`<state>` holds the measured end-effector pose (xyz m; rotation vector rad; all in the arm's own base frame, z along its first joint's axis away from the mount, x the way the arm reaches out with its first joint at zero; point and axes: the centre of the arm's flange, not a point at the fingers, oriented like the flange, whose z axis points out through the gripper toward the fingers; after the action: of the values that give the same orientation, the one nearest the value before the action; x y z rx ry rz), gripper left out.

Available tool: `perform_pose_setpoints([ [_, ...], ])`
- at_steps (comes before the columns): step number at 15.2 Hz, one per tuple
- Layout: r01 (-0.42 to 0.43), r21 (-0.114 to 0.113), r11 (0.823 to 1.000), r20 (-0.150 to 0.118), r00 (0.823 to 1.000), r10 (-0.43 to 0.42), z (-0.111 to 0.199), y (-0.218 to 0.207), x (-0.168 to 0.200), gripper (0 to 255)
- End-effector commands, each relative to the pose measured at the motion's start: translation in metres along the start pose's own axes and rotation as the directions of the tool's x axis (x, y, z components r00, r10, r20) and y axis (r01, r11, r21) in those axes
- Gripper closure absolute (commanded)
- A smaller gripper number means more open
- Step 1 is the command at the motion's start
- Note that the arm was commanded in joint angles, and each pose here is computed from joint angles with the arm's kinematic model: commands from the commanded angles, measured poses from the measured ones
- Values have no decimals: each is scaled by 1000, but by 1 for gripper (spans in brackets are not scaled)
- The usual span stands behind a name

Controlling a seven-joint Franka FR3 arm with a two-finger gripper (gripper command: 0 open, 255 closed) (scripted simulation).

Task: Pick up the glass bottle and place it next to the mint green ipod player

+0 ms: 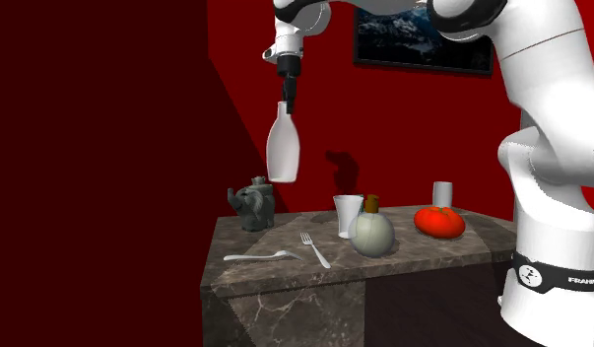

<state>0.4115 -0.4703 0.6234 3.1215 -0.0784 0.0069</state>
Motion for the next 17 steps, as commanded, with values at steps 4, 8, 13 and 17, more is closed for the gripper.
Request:
perform_pose_setpoints([
  [4, 1, 0, 1000, 0, 1000, -1, -19, 14, -63, 255],
  [8, 1, 0, 1000, 0, 1000, -1, -34, 25, -112, 255],
  [13, 1, 0, 1000, 0, 1000, -1, -53, 40, -174, 255],
  [17, 1, 0, 1000, 0, 1000, -1, -67, 52, -223, 255],
])
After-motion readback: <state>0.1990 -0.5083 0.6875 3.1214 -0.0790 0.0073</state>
